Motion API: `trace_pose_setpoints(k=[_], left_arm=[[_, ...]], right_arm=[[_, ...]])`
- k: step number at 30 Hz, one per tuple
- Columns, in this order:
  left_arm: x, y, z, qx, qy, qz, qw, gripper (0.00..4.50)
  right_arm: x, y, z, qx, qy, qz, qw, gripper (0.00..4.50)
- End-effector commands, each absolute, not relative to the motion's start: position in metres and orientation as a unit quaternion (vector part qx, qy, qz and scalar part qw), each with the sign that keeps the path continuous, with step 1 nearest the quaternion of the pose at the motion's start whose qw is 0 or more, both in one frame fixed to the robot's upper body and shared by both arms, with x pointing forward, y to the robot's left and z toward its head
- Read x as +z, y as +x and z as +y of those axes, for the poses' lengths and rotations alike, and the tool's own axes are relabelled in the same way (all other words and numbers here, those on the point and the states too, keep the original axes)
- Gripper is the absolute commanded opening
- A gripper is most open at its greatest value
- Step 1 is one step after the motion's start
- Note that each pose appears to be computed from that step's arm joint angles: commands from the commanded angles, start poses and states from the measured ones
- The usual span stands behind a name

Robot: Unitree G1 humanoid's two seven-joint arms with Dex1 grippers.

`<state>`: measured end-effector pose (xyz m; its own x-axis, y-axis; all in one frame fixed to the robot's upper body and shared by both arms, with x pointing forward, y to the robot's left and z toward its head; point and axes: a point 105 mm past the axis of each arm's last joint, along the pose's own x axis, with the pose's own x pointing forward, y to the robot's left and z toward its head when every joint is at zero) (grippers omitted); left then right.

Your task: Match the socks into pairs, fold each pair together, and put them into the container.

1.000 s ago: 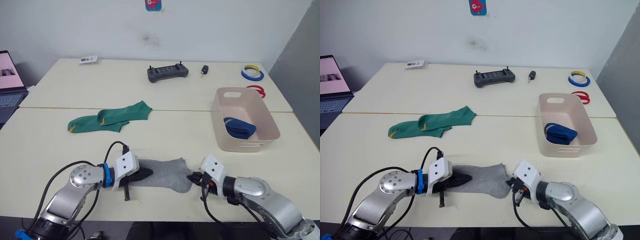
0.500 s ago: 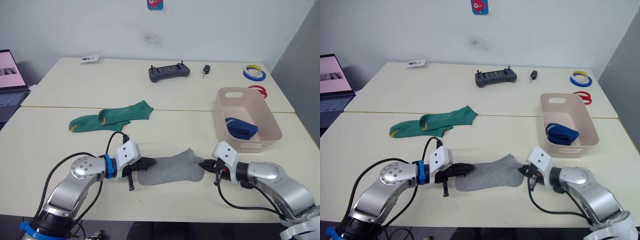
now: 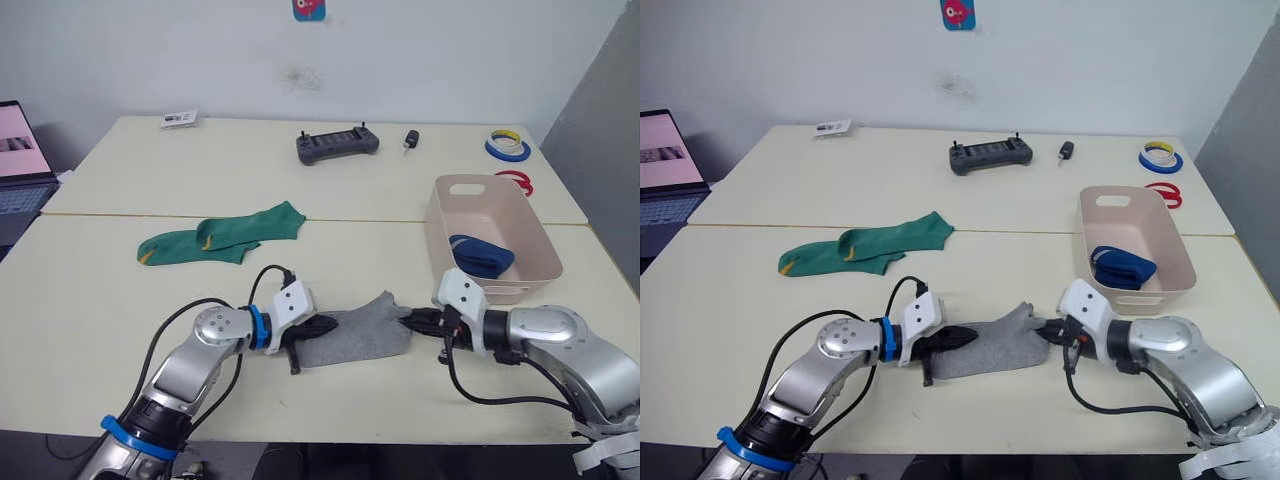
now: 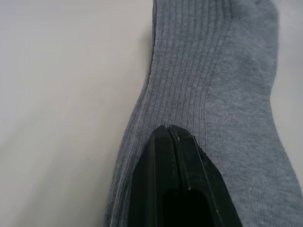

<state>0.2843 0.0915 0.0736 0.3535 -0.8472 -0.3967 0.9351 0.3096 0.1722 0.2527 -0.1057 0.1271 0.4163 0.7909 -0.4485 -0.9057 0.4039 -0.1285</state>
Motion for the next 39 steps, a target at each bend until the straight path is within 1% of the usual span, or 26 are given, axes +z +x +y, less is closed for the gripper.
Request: trace_pose_setpoints(k=[1, 7, 11, 15, 21, 24, 32, 39], left_arm=[[0.066, 0.284, 0.087, -0.557, 0.193, 0.122, 0.799, 0.00], [0.066, 0.284, 0.091, -0.555, 0.193, 0.122, 0.800, 0.00], [0.071, 0.283, 0.090, -0.553, 0.182, 0.113, 0.805, 0.00], [0.085, 0.284, 0.104, -0.542, 0.171, 0.104, 0.816, 0.00], [0.101, 0.274, 0.132, -0.538, 0.171, 0.119, 0.817, 0.00], [0.097, 0.266, 0.136, -0.543, 0.165, 0.138, 0.811, 0.00], [0.076, 0.264, 0.131, -0.535, 0.160, 0.158, 0.815, 0.00], [0.076, 0.266, 0.133, -0.528, 0.157, 0.157, 0.820, 0.00]], right_arm=[[0.141, 0.240, -0.088, 0.549, -0.152, 0.150, 0.808, 0.03], [0.136, 0.232, -0.058, 0.570, -0.080, 0.182, 0.797, 0.03], [0.127, 0.236, -0.039, 0.571, -0.058, 0.198, 0.794, 0.03], [0.116, 0.243, -0.033, 0.565, -0.062, 0.208, 0.796, 0.03], [0.114, 0.246, -0.032, 0.566, -0.063, 0.207, 0.796, 0.03], [0.115, 0.247, -0.029, 0.569, -0.060, 0.203, 0.795, 0.03], [0.115, 0.245, -0.013, 0.583, -0.057, 0.200, 0.785, 0.03], [0.100, 0.250, -0.003, 0.574, -0.056, 0.218, 0.787, 0.03]])
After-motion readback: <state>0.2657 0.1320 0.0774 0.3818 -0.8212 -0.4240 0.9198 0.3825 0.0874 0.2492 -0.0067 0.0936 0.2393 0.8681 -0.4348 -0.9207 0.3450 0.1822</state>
